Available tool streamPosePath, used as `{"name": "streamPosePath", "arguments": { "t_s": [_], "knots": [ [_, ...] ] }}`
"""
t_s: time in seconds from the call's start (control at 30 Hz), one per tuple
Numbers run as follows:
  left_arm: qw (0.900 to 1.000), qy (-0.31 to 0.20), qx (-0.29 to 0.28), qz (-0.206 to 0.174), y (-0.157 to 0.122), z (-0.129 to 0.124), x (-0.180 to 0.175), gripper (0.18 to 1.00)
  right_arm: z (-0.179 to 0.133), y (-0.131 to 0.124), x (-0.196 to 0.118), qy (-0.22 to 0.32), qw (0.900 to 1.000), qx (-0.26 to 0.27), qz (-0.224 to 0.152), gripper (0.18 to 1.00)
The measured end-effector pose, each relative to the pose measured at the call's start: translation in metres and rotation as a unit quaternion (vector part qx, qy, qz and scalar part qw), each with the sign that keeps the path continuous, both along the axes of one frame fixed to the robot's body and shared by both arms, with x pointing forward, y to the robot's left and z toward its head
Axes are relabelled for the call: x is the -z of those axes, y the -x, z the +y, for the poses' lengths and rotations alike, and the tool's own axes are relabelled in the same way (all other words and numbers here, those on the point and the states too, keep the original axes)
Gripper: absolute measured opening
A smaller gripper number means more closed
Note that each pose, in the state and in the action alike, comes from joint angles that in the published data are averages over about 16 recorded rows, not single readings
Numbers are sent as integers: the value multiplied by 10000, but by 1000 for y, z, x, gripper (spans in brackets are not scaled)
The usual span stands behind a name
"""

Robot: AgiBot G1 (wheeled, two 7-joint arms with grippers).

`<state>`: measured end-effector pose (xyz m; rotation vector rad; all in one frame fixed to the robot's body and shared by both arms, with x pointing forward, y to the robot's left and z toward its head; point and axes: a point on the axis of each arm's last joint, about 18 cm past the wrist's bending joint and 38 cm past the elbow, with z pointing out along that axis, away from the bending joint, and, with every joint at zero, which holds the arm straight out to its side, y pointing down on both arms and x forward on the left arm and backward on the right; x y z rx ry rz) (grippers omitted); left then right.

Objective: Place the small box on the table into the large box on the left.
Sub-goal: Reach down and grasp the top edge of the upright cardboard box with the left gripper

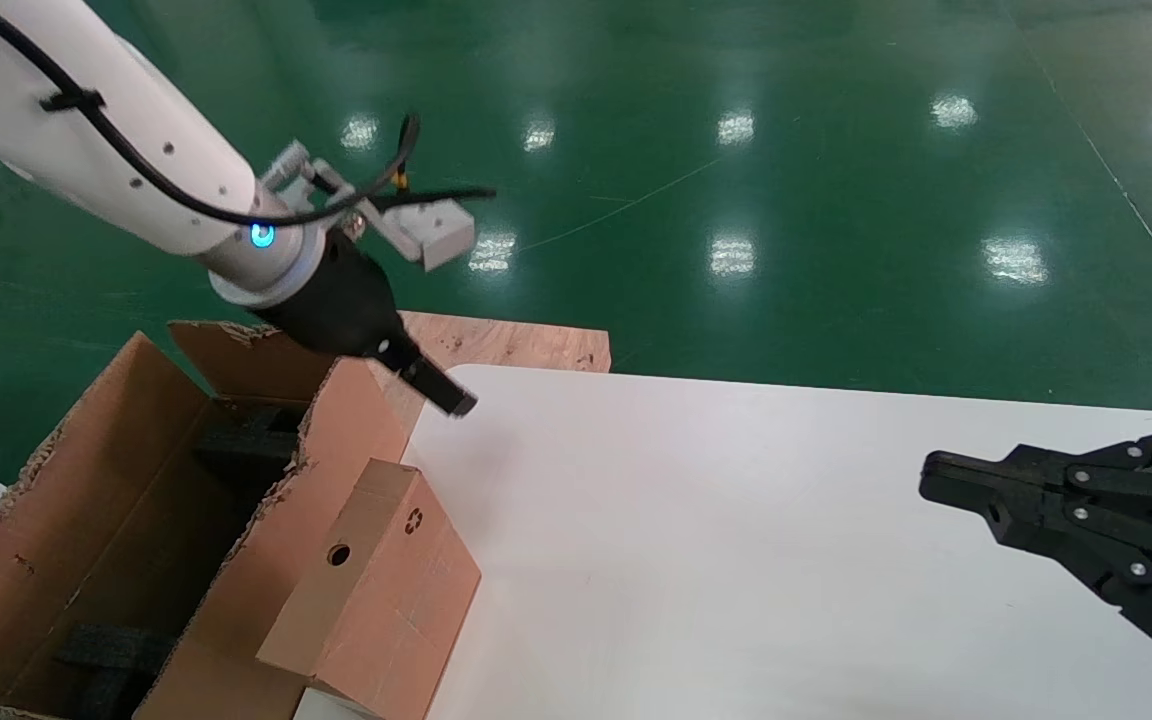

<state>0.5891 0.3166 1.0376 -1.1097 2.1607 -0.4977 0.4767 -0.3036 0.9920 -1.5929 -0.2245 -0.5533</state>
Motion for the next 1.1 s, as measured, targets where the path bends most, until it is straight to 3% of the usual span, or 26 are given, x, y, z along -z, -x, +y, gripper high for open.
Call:
{"name": "streamPosePath", "arguments": {
  "t_s": [0.4, 1.1],
  "knots": [
    [9973, -222, -148, 679, 14, 11, 23, 1001, 0, 0, 0, 0, 10000, 0, 0, 191],
    [9894, -473, -115, 1369, 28, 19, 53, 1001, 0, 0, 0, 0, 10000, 0, 0, 191]
  ]
}}
